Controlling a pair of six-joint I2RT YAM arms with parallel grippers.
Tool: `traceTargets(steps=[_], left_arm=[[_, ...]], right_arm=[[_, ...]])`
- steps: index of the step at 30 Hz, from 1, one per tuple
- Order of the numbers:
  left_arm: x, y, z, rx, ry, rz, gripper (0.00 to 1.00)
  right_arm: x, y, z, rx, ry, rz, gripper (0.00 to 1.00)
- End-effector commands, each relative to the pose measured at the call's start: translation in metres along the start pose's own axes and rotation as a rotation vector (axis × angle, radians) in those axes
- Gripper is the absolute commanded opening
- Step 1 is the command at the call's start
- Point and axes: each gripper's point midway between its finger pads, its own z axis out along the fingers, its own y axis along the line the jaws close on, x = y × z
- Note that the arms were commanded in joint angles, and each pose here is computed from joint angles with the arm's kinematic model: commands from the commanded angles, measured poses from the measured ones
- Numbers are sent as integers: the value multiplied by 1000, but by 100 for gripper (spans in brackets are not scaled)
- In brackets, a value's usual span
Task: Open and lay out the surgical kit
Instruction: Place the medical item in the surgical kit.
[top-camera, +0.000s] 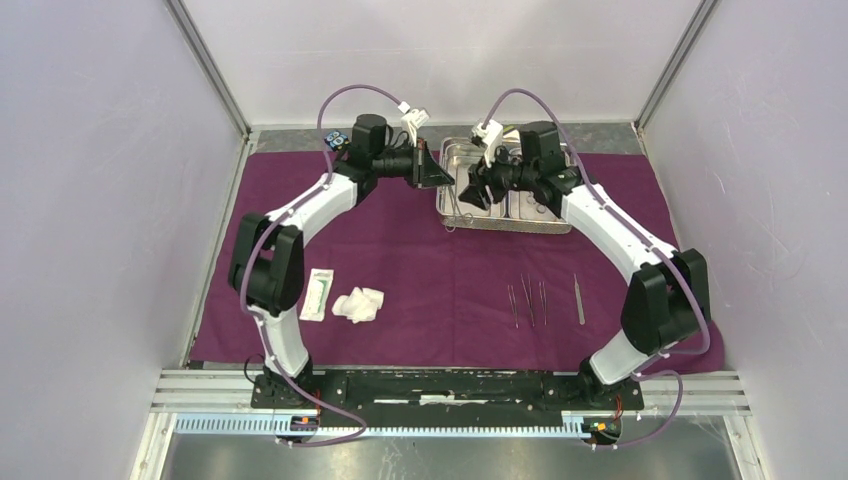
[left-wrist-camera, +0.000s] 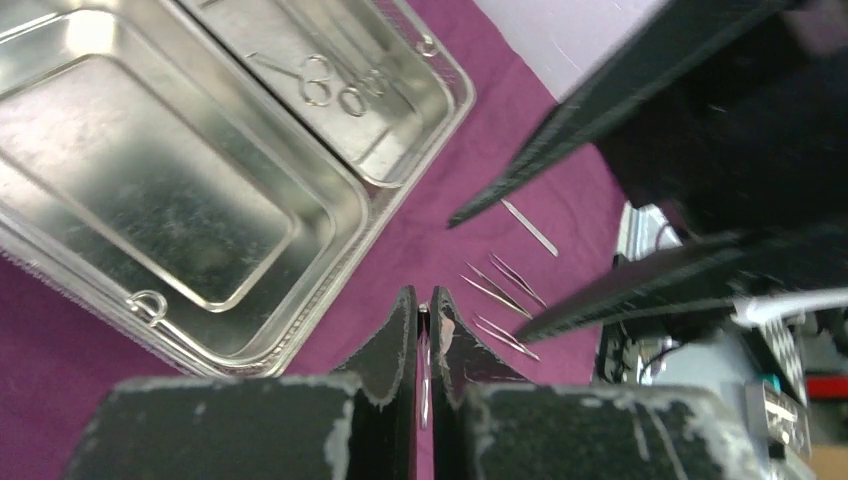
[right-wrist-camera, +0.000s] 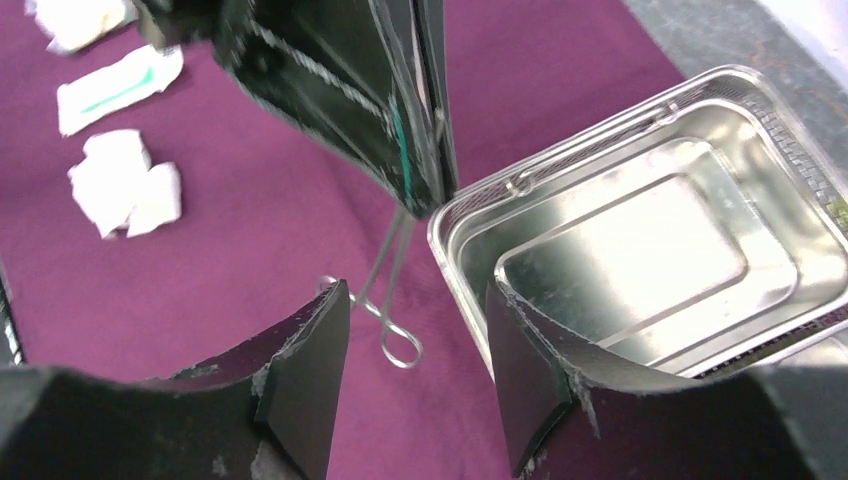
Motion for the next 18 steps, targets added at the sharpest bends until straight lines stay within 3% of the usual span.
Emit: traceTargets(steps=[1,13,18], left_arm=[[-7,-52,-23,163,3,196,2],[19,-95,-38,317,12,231,2],[33,-110,-36,354,16,244,2]], right_arm=[[4,29,-21,-135,-25,-52,59],[44,93,-26,-431,-80,-20,58],[51,108,-23,-507,-95,6,51]])
